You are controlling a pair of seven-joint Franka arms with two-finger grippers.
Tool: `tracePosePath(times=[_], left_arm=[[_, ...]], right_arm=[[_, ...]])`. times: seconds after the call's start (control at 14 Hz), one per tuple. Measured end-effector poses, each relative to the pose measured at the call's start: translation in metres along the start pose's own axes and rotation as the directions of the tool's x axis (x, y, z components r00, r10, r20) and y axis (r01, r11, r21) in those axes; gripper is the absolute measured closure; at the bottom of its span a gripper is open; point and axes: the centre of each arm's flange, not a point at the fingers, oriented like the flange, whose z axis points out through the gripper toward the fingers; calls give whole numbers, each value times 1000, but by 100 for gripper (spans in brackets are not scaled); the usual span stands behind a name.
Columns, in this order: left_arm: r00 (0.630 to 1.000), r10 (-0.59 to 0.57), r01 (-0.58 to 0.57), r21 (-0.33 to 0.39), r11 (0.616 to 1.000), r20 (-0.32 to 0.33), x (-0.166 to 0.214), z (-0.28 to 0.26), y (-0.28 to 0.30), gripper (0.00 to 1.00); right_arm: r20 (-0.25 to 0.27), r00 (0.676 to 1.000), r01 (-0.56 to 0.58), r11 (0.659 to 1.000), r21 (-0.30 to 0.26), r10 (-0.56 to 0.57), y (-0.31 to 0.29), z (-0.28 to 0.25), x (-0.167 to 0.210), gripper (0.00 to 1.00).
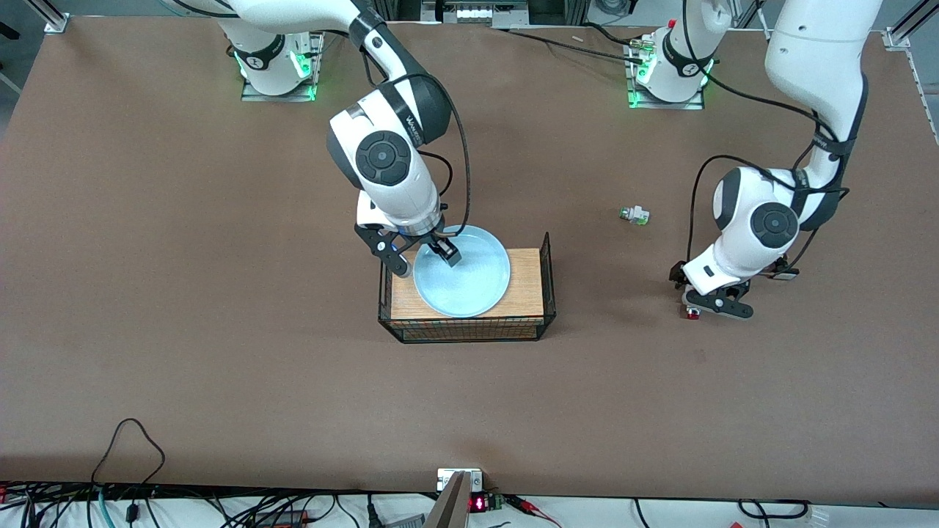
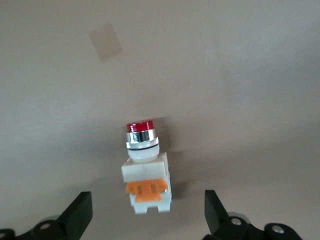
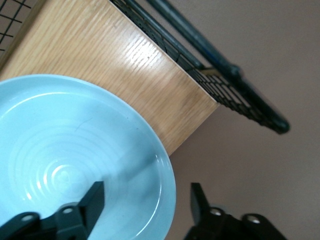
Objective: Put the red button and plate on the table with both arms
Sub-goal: 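Set the button on the table with the left gripper while the right grips plate, then lift the blue plate out of the box with the right gripper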
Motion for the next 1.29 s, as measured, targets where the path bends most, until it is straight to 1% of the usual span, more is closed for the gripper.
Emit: tracePosePath(times=[0.07, 0.21, 0.43, 0.5, 0.57, 0.64, 0.79, 0.93, 1.0, 1.07, 1.14, 1.21, 1.29], left_arm=[[1000, -3, 3, -7, 1000, 30, 3, -23, 1, 0], [992, -15, 18, -23, 1000, 123, 12, -84, 4, 0], [968, -51, 59, -28, 998, 244, 22, -182, 10, 0], [960, -72, 81, -24, 996, 272, 21, -208, 9, 0], [953, -100, 109, -18, 994, 286, 20, -232, 6, 0], [950, -133, 145, -19, 989, 282, 17, -251, 0, 0], [944, -218, 240, -60, 969, 248, 7, -282, -20, 0], [942, -273, 295, -88, 952, 197, -8, -311, -44, 0], [944, -289, 306, -91, 948, 159, -14, -328, -50, 0], [947, -297, 309, -93, 947, 119, -19, -340, -52, 0], [950, -302, 308, -95, 947, 74, -23, -346, -52, 0], [951, -306, 309, -97, 946, 43, -26, -344, -51, 0], [951, -309, 310, -98, 946, 28, -30, -339, -49, 0]], right_arm=[[-1, 1000, -1, 1000, 0, 1, 0, 0, 1, 38], [-3, 1000, -4, 1000, 0, 4, 0, 0, 3, 60], [-5, 1000, -9, 1000, 0, 9, 1, -1, 7, 92], [-5, 1000, -7, 1000, 0, 7, 1, -1, 7, 92], [-5, 1000, 4, 1000, 4, -4, 0, -3, 7, 96], [-5, 1000, 16, 1000, 7, -16, -1, -6, 6, 97], [-3, 1000, 24, 1000, 6, -24, -1, -12, 6, 97], [1, 1000, 30, 1000, 2, -30, 2, -37, 6, 97], [4, 999, 34, 999, 2, -34, 5, -56, 7, 97], [18, 999, 31, 999, 6, -31, 10, -75, 7, 97], [49, 999, 23, 1000, 14, -24, 15, -95, 6, 97], [83, 996, 15, 1000, 18, -17, 21, -115, 4, 97], [112, 994, 13, 1000, 8, -14, 29, -133, 0, 97]])
